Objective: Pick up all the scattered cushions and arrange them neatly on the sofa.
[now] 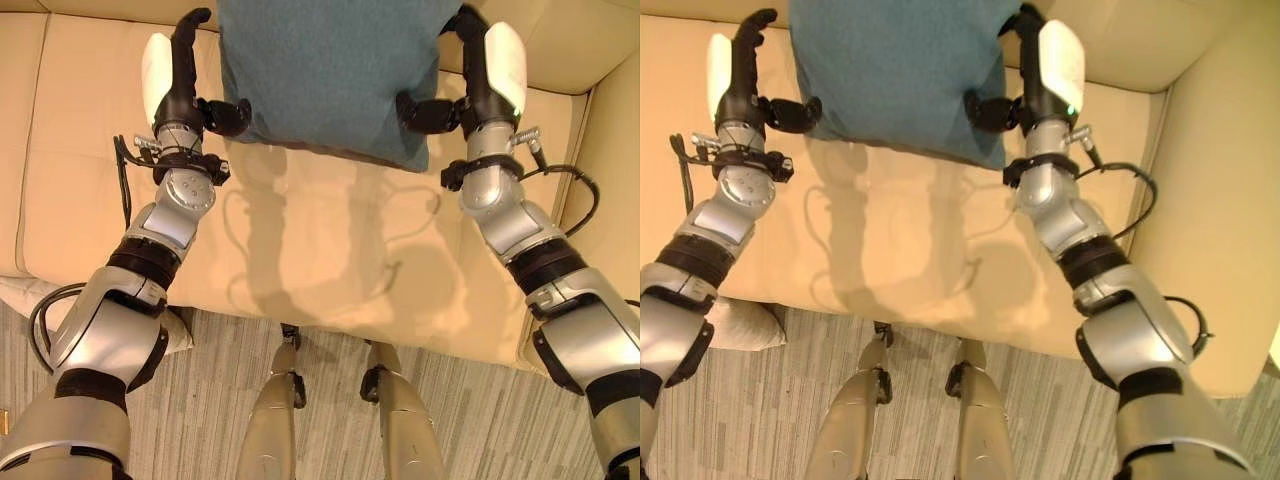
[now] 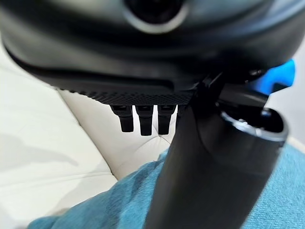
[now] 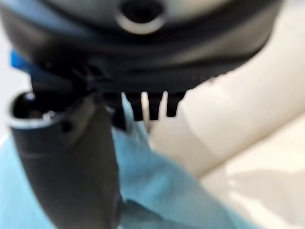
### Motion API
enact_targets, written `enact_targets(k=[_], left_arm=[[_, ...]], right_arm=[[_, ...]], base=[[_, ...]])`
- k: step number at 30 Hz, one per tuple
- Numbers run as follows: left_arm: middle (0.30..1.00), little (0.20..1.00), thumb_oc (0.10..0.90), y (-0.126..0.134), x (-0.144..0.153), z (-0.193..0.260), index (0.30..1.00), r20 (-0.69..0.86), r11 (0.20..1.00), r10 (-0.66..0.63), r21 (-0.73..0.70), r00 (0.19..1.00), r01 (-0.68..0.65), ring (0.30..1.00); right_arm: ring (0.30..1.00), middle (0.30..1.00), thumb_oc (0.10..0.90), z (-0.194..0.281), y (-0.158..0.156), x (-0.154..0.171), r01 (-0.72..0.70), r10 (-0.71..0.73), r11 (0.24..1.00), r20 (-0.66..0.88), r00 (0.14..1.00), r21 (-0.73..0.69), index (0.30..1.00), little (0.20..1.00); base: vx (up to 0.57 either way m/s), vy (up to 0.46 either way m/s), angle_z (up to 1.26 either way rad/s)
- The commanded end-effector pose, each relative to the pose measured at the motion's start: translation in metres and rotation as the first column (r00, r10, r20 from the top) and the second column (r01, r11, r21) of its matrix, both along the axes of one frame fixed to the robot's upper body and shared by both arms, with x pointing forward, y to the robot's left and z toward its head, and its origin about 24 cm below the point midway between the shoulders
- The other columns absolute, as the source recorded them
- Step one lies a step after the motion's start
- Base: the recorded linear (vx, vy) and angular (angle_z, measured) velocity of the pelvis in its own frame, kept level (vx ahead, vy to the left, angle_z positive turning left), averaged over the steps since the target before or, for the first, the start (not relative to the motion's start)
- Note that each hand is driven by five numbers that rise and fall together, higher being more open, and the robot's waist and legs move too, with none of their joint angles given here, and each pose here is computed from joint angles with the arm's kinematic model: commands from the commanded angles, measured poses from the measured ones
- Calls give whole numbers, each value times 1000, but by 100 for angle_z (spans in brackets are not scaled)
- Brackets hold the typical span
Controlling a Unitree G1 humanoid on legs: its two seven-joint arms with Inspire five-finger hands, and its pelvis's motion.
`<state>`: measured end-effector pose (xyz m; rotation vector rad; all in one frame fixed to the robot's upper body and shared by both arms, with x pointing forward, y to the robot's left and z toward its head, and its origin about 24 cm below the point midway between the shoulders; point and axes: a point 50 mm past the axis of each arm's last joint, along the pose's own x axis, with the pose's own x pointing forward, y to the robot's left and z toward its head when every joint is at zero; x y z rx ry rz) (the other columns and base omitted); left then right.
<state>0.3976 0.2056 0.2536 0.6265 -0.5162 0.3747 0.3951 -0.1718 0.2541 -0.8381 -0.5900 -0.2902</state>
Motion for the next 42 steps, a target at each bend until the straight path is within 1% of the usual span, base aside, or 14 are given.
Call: enact_targets(k=[1,12,15,16,17,18,19,22,25,26,30,34,38,42], left_arm=[[900,900,800,-4,-9,25,900,142,998,-52,52,988,45,900],[900,900,800,21,-23,-6,900,110,998,-48,-44,993,53,900],[900,900,800,44,-46,-59,900,17,993,-41,-113,999,42,900],[900,900,800,44,-47,-60,900,14,993,-41,-113,999,42,900],[900,900,800,56,-71,-114,900,-110,983,-30,-184,993,9,900],[900,900,800,56,-72,-114,900,-112,983,-30,-184,993,9,900],[900,900,800,57,-92,-148,900,-187,971,-46,-240,981,0,900],[900,900,800,63,-117,-183,900,-295,964,-42,-264,955,-39,900],[900,900,800,75,-166,-243,900,-504,939,-24,-307,863,-154,900],[900,900,800,80,-192,-273,900,-614,923,-21,-315,789,-221,900],[900,900,800,75,-237,-326,900,-818,932,-42,-239,573,-272,900],[900,900,800,59,-282,-366,900,-925,918,-95,-225,369,-328,900],[900,900,800,52,-295,-379,900,-957,930,-109,-194,270,-313,900],[900,900,800,51,-281,-376,900,-953,947,-107,-185,284,-264,900]], right_arm=[[900,900,800,33,37,-15,-207,203,978,183,962,1,900,900],[900,900,800,6,-1,-20,-137,130,989,122,984,52,900,900],[900,900,800,-34,-37,-41,-98,96,992,31,995,78,900,900],[900,900,800,-35,-38,-41,-98,96,992,28,995,78,900,900],[900,900,800,-83,-62,-65,-65,77,990,-101,992,122,900,900],[900,900,800,-83,-62,-66,-64,77,990,-103,992,122,900,900],[900,900,800,-118,-74,-83,-32,61,990,-212,975,139,900,900],[900,900,800,-153,-87,-104,16,26,992,-333,943,123,900,900],[900,900,800,-215,-97,-143,92,-21,991,-549,836,102,900,900],[900,900,800,-241,-97,-159,119,-25,987,-630,776,107,900,900],[900,900,800,-289,-87,-185,140,-1,984,-775,632,113,900,900],[900,900,800,-330,-78,-214,163,3,983,-884,467,89,900,900],[900,900,800,-354,-66,-229,192,17,977,-934,356,91,900,900],[900,900,800,-360,-60,-230,214,41,970,-942,333,117,900,900]], base=[[74,-16,-1],[-4,-4,1],[90,-13,6],[160,-12,15],[124,-6,11],[193,-4,4],[73,2,2],[92,24,2],[79,83,-2],[90,94,1],[67,104,5],[82,133,-2],[-5,74,-4],[-147,-5,0]])
